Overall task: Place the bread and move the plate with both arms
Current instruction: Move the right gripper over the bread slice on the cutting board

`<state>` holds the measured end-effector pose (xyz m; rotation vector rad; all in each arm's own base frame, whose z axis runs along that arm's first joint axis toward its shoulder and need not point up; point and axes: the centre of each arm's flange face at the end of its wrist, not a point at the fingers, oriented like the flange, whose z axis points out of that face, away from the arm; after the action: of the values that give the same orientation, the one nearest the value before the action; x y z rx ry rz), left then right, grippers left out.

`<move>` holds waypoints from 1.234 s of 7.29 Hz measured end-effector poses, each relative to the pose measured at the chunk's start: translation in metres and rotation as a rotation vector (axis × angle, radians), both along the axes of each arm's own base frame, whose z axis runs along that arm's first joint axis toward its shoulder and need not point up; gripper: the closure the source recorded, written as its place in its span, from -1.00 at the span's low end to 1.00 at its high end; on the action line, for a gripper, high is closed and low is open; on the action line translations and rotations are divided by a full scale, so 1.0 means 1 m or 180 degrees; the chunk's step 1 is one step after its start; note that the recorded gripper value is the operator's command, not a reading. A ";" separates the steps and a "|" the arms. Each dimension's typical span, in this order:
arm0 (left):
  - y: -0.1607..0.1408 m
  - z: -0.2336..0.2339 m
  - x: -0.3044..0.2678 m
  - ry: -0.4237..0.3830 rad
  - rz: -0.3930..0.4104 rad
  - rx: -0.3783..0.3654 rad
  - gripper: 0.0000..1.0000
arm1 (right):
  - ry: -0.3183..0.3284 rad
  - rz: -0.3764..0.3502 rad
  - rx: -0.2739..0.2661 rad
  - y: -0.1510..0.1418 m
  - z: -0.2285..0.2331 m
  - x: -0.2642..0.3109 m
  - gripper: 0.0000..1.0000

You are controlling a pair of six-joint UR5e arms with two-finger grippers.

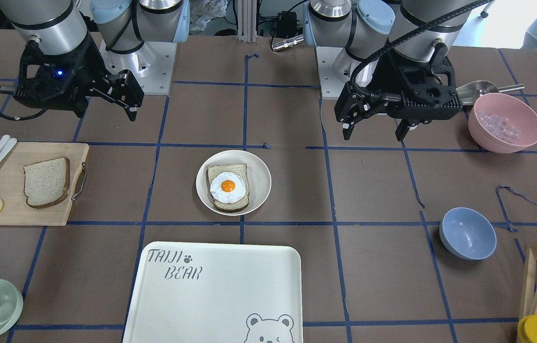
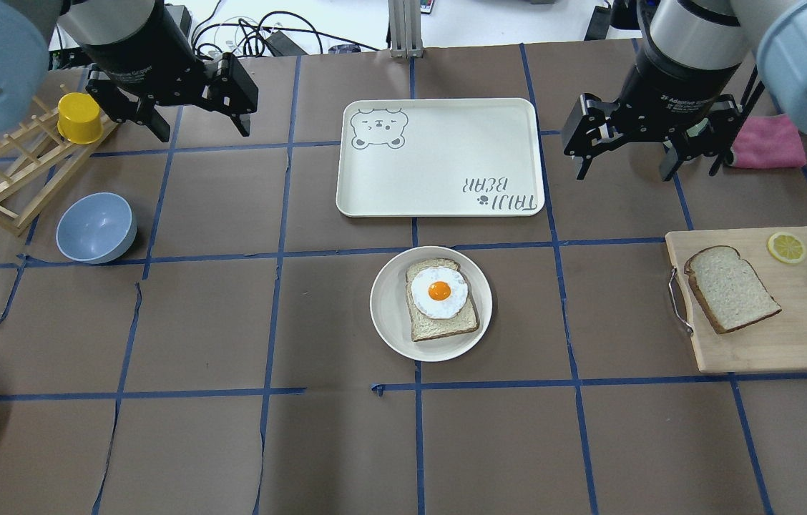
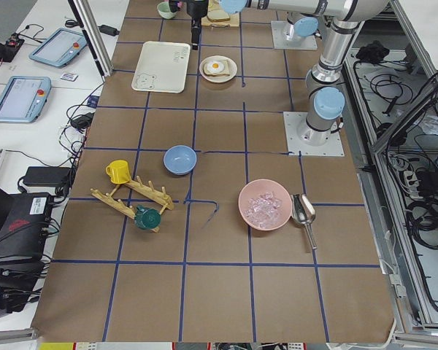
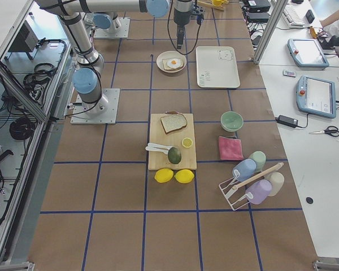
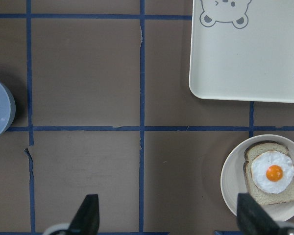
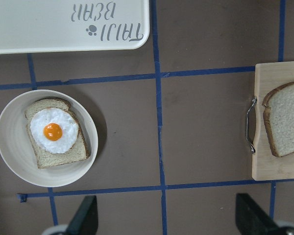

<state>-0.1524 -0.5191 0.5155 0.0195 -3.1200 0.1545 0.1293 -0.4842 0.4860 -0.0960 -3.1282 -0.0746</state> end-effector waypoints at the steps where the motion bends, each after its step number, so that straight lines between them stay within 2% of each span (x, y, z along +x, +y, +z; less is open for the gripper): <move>1: 0.000 0.000 0.000 -0.0007 -0.0004 0.0005 -1.00 | 0.0141 0.0009 0.0057 0.000 -0.005 -0.007 -1.00; 3: 0.000 0.000 0.001 -0.0012 -0.0010 0.0008 -1.00 | 0.0343 0.0024 0.0189 -0.002 -0.023 -0.018 -1.00; 6: 0.000 0.000 0.002 -0.0010 -0.0004 0.0009 -1.00 | 0.0363 -0.0057 0.0505 -0.025 -0.074 -0.039 -1.00; 8: 0.001 0.001 0.003 -0.0009 -0.0002 0.0011 -1.00 | 0.0312 -0.0141 0.0683 -0.047 -0.112 -0.079 -0.63; 9: 0.001 0.001 0.003 -0.0009 -0.0001 0.0012 -1.00 | 0.0295 -0.0124 0.0678 -0.057 -0.137 -0.099 -0.42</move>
<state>-0.1492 -0.5183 0.5162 0.0189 -3.1230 0.1486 0.0306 -0.5408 0.3487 -0.1532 -3.0035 -0.3903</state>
